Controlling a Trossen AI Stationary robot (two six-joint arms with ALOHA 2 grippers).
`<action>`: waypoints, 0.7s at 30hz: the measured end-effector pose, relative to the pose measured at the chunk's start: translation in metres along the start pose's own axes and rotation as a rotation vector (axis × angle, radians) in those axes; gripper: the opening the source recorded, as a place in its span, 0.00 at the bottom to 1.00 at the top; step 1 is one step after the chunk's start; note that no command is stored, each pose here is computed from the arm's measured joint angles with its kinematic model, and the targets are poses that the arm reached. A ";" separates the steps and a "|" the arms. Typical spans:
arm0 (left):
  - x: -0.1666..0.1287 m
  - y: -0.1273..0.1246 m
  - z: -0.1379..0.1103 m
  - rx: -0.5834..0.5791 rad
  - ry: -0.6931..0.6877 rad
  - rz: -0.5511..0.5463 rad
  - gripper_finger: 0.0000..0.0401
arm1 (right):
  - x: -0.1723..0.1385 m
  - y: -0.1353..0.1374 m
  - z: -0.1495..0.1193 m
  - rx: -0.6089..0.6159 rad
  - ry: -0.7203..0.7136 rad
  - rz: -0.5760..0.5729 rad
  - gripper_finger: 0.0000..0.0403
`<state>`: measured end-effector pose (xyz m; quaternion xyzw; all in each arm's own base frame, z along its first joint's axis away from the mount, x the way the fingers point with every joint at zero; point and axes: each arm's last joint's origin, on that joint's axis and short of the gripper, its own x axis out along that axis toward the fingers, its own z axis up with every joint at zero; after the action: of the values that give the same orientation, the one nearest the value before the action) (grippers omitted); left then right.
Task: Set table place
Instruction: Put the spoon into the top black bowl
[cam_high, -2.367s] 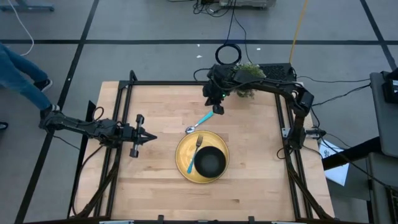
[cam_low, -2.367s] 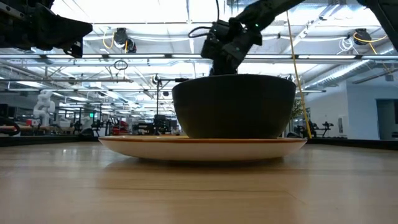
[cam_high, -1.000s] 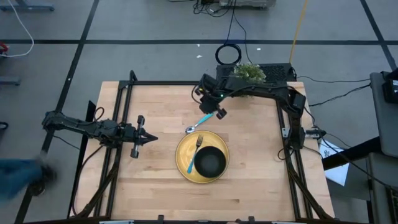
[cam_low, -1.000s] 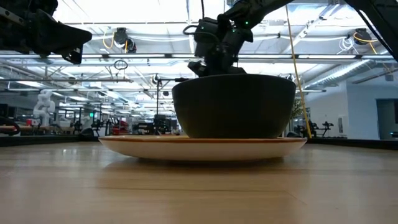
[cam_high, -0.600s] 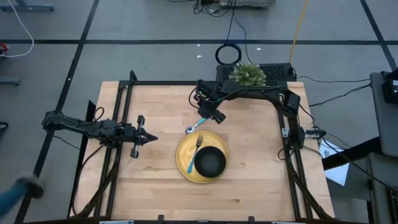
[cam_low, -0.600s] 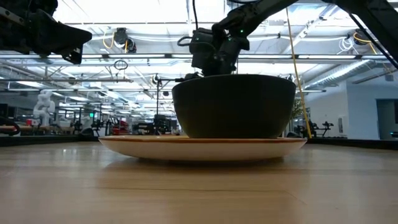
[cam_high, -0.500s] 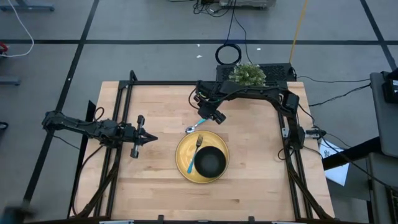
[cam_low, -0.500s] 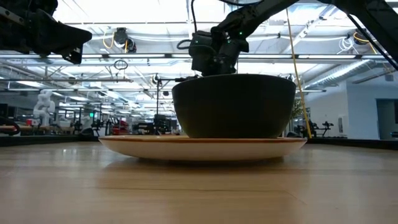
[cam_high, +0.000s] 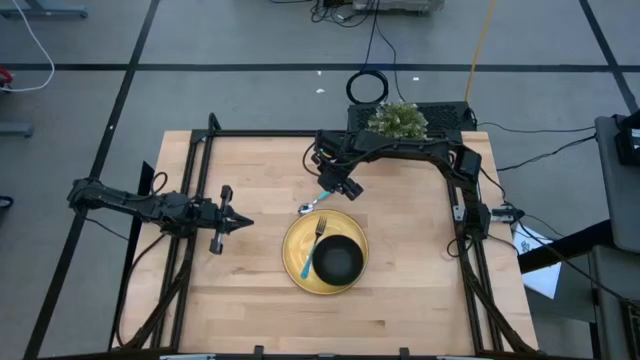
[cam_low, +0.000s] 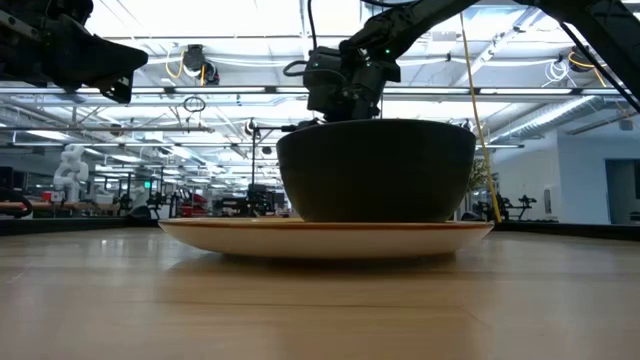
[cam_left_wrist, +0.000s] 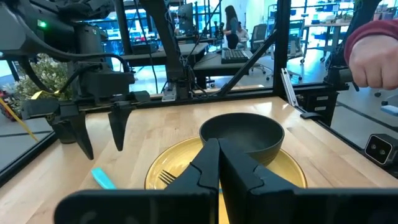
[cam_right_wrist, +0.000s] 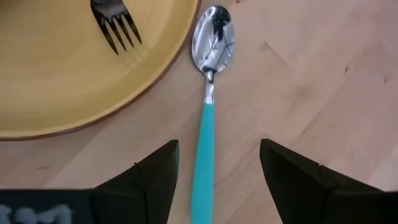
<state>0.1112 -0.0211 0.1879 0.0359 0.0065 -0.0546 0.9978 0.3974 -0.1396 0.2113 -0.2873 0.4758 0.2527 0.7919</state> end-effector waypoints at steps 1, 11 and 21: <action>0.000 0.000 0.000 0.000 0.000 0.000 0.02 | 0.000 0.000 0.000 0.000 0.000 0.000 0.53; 0.000 0.000 0.000 -0.002 0.000 0.000 0.02 | 0.000 0.000 0.003 0.027 -0.049 0.017 0.53; 0.000 0.000 0.000 -0.003 -0.001 0.000 0.02 | 0.025 0.016 -0.012 0.060 -0.025 0.055 0.53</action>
<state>0.1112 -0.0211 0.1879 0.0343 0.0062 -0.0545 0.9979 0.3895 -0.1333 0.1807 -0.2469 0.4809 0.2635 0.7990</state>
